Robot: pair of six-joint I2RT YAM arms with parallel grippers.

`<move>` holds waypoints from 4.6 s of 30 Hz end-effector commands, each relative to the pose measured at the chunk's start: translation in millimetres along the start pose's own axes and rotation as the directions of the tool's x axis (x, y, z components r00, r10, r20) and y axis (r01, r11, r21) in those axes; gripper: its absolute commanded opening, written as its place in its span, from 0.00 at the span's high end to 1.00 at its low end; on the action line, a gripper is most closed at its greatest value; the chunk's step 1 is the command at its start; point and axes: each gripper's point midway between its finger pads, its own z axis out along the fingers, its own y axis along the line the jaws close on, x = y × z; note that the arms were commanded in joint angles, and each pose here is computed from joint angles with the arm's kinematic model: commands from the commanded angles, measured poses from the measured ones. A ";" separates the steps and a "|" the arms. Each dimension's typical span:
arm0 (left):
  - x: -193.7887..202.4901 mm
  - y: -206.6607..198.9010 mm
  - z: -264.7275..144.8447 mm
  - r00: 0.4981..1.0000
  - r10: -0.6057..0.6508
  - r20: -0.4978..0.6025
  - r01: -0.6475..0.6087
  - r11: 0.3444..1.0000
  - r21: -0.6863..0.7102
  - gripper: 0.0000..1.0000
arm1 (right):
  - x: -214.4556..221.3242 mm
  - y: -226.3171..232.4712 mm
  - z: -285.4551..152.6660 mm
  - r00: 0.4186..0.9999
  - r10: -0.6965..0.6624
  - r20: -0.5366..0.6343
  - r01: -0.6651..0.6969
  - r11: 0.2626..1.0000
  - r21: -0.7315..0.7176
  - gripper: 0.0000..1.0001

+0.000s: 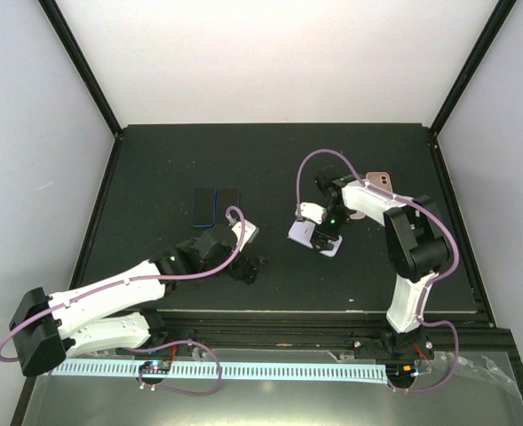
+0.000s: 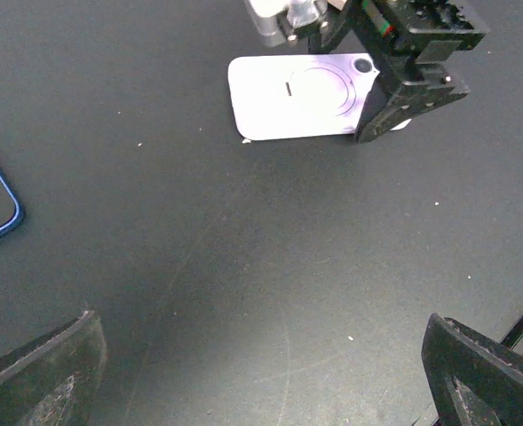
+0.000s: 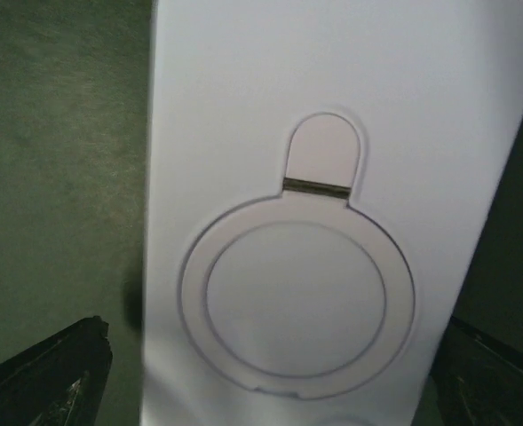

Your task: Take the phone out of the phone case

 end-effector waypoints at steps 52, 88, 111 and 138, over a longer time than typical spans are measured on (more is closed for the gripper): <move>8.2 -99.8 -24.2 0.272 0.948 -0.163 -0.957 0.285 0.060 0.60 | -61.7 203.7 -101.9 0.960 -0.129 0.248 0.253 0.779 -0.574 0.48; -70.9 -89.4 -93.1 0.837 0.088 0.541 -0.283 0.914 0.290 0.98 | -83.3 150.0 -288.2 0.659 -0.002 0.752 0.142 0.982 -0.121 0.02; -79.4 -110.8 -147.7 0.766 -0.284 0.577 -0.238 0.708 0.665 0.99 | -79.8 210.9 -295.6 0.571 0.065 0.818 0.367 0.871 -0.325 0.70; -77.6 -125.2 -110.9 0.864 0.043 0.501 -0.349 0.769 0.536 0.67 | -71.9 218.5 -287.8 0.616 -0.015 0.788 0.394 0.872 -0.292 0.99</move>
